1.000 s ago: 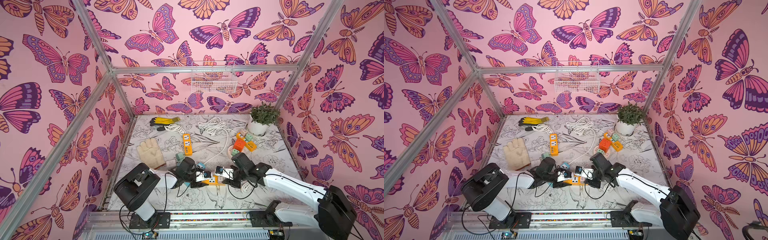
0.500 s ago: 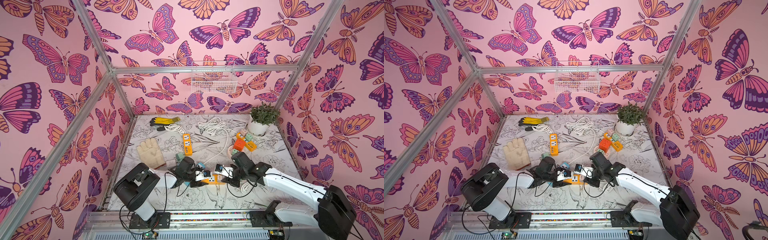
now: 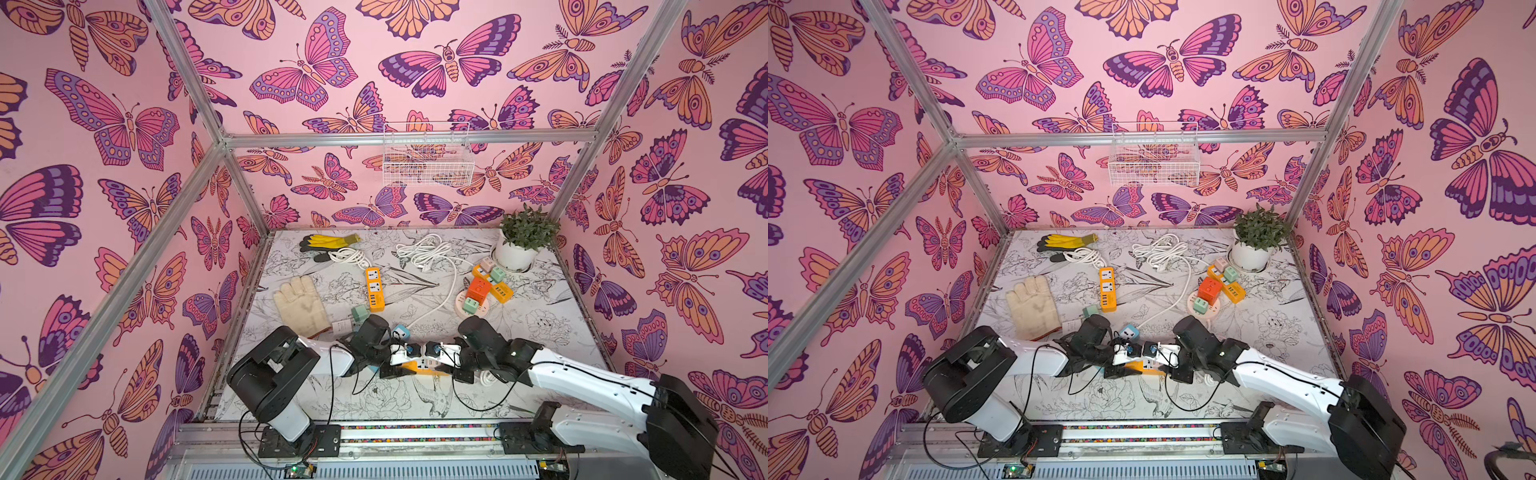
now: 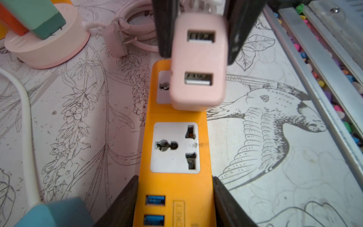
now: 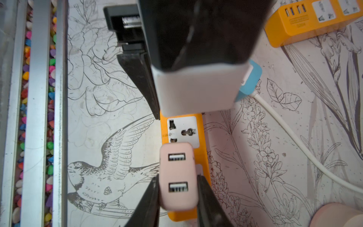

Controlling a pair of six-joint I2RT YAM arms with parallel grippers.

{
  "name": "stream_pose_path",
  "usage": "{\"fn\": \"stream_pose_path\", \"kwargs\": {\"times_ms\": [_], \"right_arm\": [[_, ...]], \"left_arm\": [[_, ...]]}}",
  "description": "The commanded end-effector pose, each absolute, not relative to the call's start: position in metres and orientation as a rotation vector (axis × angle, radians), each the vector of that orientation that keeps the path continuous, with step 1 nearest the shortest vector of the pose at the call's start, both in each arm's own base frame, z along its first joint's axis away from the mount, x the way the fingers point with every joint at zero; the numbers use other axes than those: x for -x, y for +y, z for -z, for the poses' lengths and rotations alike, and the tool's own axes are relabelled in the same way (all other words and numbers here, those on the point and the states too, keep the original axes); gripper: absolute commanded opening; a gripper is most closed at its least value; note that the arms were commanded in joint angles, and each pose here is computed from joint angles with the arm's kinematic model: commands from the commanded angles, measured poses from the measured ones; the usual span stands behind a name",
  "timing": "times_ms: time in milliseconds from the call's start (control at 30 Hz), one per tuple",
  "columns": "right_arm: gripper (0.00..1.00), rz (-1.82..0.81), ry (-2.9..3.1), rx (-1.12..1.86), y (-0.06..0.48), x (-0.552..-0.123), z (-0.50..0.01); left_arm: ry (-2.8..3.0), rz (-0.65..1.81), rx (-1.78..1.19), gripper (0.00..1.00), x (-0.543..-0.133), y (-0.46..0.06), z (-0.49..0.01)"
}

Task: Pull the plug off the socket
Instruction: Remove the plug from the socket, then place the plug at the center of the board.

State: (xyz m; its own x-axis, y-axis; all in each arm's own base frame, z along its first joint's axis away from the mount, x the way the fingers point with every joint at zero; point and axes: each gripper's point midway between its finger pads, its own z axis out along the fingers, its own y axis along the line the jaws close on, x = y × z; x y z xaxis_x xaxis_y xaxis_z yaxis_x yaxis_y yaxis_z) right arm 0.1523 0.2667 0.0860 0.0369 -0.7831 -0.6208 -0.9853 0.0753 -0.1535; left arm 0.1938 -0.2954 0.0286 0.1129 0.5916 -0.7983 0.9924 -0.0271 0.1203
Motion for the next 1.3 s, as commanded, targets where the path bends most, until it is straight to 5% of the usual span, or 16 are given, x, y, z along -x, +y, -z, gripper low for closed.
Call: {"fn": "stream_pose_path", "kwargs": {"times_ms": [0,633,767,900,1033,1267], "right_arm": [[0.23,-0.458,1.778,1.701,0.279,-0.168,-0.106],[0.21,-0.550,1.816,1.167,0.227,-0.168,-0.148],[0.21,-0.648,1.806,1.040,0.224,-0.171,-0.168],[0.22,-0.759,1.811,0.872,0.218,-0.177,-0.184],[0.23,-0.855,1.817,0.731,0.216,-0.183,-0.194],[0.22,-1.015,1.810,0.536,0.225,-0.197,-0.216]], "left_arm": [[1.653,0.666,-1.692,0.48,-0.200,-0.283,-0.013],[1.643,0.718,-1.683,0.50,-0.197,-0.287,-0.018],[1.629,0.786,-1.644,0.71,-0.193,-0.293,-0.034],[1.698,0.900,-1.472,0.85,-0.197,-0.301,-0.071],[1.744,0.938,-1.264,0.86,-0.209,-0.302,-0.117],[1.858,1.044,-0.477,0.85,-0.258,-0.245,-0.210]]}}
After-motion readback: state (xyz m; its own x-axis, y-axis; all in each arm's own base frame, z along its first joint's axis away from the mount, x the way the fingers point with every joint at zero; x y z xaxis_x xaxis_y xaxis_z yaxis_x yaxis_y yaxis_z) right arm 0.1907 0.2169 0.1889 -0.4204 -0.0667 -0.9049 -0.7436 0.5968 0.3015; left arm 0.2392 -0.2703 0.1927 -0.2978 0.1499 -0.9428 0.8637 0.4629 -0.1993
